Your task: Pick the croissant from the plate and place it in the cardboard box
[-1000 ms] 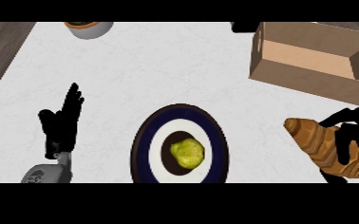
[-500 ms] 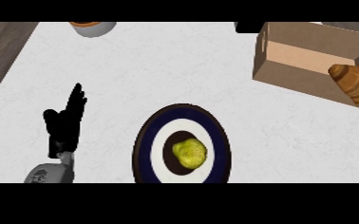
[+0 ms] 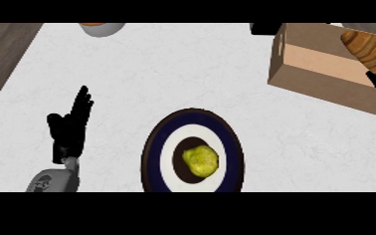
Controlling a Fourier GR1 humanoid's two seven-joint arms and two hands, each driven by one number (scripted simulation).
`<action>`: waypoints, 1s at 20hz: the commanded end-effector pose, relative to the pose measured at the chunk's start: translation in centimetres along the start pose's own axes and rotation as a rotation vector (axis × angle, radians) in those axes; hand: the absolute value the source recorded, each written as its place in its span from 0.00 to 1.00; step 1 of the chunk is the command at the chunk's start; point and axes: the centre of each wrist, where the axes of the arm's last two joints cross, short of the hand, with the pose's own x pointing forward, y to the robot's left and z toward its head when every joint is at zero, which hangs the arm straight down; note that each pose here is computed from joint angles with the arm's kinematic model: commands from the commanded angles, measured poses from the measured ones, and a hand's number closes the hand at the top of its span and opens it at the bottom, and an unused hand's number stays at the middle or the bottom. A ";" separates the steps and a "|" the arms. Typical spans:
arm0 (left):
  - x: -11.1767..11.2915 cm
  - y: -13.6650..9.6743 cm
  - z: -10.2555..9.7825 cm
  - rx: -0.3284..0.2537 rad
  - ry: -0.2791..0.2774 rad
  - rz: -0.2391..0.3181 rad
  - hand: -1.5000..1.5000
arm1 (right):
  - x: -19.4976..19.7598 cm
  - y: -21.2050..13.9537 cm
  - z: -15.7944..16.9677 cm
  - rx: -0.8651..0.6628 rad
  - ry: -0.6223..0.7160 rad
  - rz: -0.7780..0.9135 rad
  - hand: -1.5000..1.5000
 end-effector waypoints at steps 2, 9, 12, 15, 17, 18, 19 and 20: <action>0.3 -0.8 -0.2 -0.011 0.003 -0.001 0.50 | -3.7 3.2 -3.3 0.040 -0.002 0.027 1.00; 0.4 -2.5 -0.6 -0.034 -0.010 -0.001 0.50 | -6.8 7.7 -5.7 0.000 0.104 -0.013 1.00; 1.3 -0.9 -1.0 -0.035 0.002 -0.006 0.50 | -8.5 5.7 -6.6 0.059 0.181 -0.043 0.00; -0.2 -1.4 0.0 -0.023 -0.021 -0.019 0.50 | -9.0 8.7 -6.1 0.114 0.135 -0.164 0.00; 2.2 -0.6 -1.3 -0.018 -0.016 0.009 0.50 | -9.4 7.7 -6.7 0.087 0.143 -0.220 0.00; 0.4 -0.4 0.0 -0.027 -0.020 -0.001 0.50 | -9.8 7.2 -6.5 0.078 0.102 -0.251 0.00; 0.7 -3.0 -0.1 -0.029 -0.010 0.009 0.50 | -9.6 7.3 -6.7 0.053 0.083 -0.305 0.00; 0.3 -1.1 -0.4 -0.027 0.000 0.014 0.50 | -9.5 8.4 -6.4 0.038 0.041 -0.362 0.00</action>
